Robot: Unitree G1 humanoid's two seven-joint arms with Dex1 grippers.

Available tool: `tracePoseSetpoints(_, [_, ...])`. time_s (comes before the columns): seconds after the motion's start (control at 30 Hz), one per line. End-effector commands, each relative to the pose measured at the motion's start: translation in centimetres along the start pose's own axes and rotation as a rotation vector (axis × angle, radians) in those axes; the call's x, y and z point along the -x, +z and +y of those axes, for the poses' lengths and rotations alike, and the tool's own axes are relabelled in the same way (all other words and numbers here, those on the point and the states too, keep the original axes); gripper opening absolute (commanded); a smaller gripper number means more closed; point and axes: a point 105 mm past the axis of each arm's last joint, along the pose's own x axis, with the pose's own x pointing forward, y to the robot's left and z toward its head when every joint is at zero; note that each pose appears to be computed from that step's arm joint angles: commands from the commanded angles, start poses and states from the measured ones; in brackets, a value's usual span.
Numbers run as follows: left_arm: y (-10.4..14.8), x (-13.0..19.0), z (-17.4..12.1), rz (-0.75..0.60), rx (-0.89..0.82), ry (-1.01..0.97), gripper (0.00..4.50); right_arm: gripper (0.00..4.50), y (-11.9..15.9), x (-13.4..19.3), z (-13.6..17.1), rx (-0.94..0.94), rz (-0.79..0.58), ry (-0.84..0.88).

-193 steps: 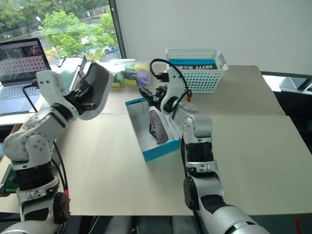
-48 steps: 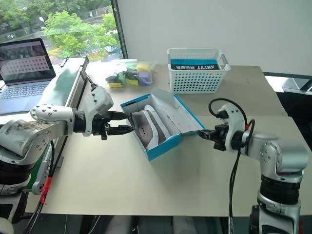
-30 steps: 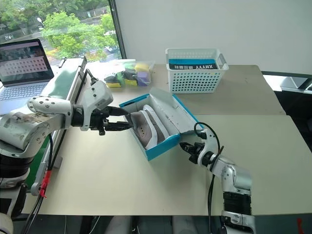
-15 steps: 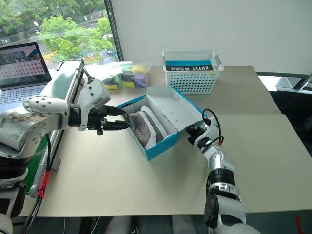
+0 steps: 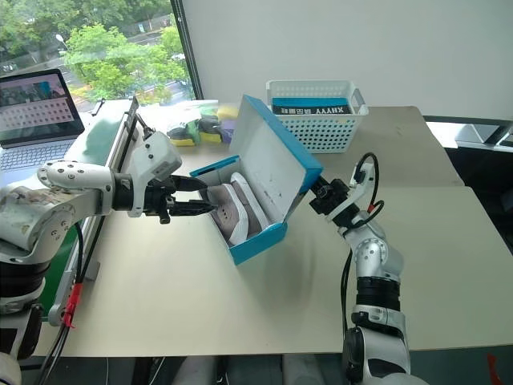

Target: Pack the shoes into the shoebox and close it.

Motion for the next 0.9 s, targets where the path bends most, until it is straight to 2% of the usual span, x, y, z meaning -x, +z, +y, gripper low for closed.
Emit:
tracePoseSetpoints(0.03, [0.9, 0.7, 0.1, -0.028, -0.031, 0.03, 2.65, 0.04, 1.0, -0.8, 3.5, 0.018, 0.031, 0.133])
tracePoseSetpoints(0.13, [1.0, 0.9, 0.3, -0.033, -0.034, 0.042, 2.65, 0.04, -0.2, -1.5, 4.4, 0.032, 0.108, 0.154])
tracePoseSetpoints(0.37, [0.8, 1.3, 0.7, -0.03, -0.033, 0.075, 2.65, 0.04, -4.3, -3.2, 4.4, 0.09, 0.295, 0.158])
tracePoseSetpoints(0.5, [0.6, 1.5, 0.6, -0.032, -0.023, 0.089, 2.65, 0.04, -7.6, -4.6, 3.8, 0.212, 0.445, 0.157])
tracePoseSetpoints(0.7, [0.2, 1.1, 0.3, -0.033, -0.013, 0.095, 2.65, 0.04, -12.3, -6.5, 4.5, 0.419, 0.692, 0.277])
tracePoseSetpoints(0.83, [-0.4, 1.0, 0.2, -0.021, -0.006, 0.112, 2.65, 0.04, -16.4, -3.8, 2.5, 0.608, 1.0, 0.31])
tracePoseSetpoints(0.9, [-0.6, 1.1, 0.1, -0.019, 0.0, 0.121, 2.65, 0.04, -16.6, -3.3, 1.6, 0.659, 1.044, 0.293])
